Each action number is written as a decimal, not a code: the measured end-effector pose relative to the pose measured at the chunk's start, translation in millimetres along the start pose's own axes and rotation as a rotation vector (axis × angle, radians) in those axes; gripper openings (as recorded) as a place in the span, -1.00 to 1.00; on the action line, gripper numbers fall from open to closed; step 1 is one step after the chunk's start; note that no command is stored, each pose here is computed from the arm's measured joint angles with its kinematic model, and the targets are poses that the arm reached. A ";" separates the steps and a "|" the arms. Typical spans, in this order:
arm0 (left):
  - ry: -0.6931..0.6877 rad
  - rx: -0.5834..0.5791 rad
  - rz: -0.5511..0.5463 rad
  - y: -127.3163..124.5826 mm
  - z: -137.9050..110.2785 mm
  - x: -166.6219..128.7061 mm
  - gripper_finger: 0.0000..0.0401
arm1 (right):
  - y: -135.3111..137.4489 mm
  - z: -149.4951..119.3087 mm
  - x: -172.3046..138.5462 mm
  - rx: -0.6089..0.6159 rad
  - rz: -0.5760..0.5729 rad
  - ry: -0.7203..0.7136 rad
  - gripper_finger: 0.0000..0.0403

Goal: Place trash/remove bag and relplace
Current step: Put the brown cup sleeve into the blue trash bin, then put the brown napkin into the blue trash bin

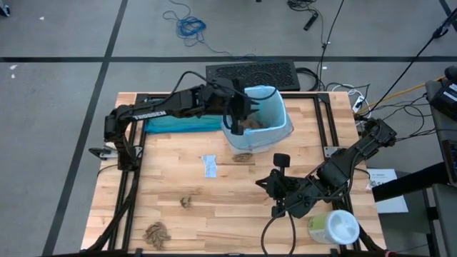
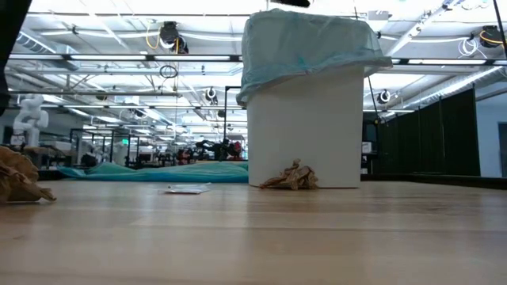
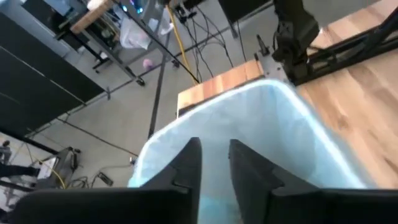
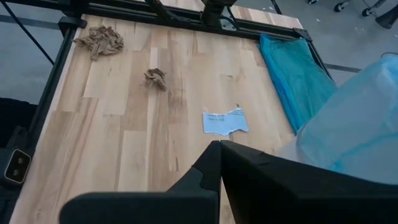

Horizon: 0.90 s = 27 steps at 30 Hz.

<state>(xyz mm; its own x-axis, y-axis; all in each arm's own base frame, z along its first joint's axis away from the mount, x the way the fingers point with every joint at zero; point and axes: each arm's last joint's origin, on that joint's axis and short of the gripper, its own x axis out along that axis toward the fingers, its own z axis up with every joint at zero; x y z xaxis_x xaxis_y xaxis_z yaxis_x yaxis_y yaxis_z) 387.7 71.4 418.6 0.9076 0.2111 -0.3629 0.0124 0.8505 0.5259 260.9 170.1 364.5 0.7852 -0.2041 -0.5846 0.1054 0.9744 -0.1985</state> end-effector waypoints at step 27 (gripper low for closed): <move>0.631 -0.109 -0.263 -144.3 10.0 -118.9 -0.99 | 4.1 -2.8 5.9 -0.019 -0.013 0.021 -1.00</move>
<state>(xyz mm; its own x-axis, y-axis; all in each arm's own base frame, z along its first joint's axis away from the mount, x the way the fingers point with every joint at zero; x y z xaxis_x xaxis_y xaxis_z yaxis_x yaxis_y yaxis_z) 282.2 -81.2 393.4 0.4617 0.2030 -0.8635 0.1264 0.9485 0.2905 264.2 172.6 358.1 0.7710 -0.2188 -0.5981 0.1039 0.9698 -0.2208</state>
